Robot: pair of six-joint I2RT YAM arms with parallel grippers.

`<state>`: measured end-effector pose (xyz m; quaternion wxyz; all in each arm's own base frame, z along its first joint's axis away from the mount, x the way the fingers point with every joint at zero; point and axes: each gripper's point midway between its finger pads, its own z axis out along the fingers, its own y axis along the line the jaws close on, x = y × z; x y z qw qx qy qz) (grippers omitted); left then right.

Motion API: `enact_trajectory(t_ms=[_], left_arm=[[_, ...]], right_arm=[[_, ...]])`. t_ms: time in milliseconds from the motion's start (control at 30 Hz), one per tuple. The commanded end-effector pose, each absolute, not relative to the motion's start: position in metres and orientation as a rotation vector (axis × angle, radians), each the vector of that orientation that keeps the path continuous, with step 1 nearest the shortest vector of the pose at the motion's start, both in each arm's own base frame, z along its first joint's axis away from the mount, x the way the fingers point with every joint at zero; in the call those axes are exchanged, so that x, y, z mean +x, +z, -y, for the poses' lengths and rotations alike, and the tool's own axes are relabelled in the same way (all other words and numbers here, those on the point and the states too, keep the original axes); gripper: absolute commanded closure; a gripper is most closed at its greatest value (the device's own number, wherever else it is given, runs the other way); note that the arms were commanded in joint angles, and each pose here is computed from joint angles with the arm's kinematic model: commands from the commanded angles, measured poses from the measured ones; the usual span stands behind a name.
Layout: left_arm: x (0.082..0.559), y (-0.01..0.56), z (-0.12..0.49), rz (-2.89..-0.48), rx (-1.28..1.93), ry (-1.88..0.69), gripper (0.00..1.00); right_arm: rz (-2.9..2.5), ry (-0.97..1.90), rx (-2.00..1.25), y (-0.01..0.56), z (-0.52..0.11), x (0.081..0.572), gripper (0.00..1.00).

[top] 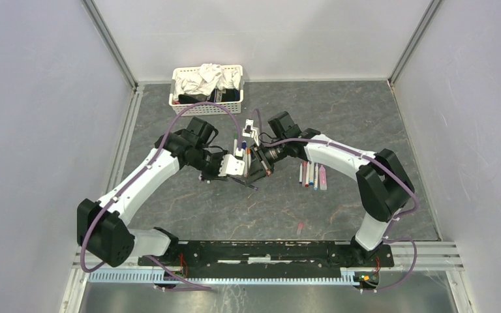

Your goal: Open the pen caps

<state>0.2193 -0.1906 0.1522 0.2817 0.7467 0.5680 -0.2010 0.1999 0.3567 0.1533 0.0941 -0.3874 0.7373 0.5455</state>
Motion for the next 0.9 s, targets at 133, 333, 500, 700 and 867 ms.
enact_trajectory(t_ms=[133, 333, 500, 700, 867], left_arm=[[0.212, 0.141, 0.185, -1.51, 2.081, -0.528, 0.94], [0.21, 0.151, 0.193, -1.487, 2.06, -0.556, 0.95], [0.205, 0.152, 0.195, -1.48, 2.071, -0.57, 0.95], [0.198, 0.143, 0.188, -1.498, 2.104, -0.575, 0.98], [0.198, 0.138, 0.182, -1.505, 2.131, -0.549, 0.98]], right_arm=[[-2.113, 1.654, -1.192, 0.164, -0.367, 0.198, 0.9], [-2.161, 1.686, -1.167, 0.151, -0.389, 0.194, 0.56], [-2.188, 1.707, -1.1, 0.147, -0.408, 0.203, 0.59], [-2.275, 1.615, -1.031, 0.133, -0.408, 0.214, 0.77], [-2.304, 1.55, -1.053, 0.125, -0.396, 0.21, 0.88]])
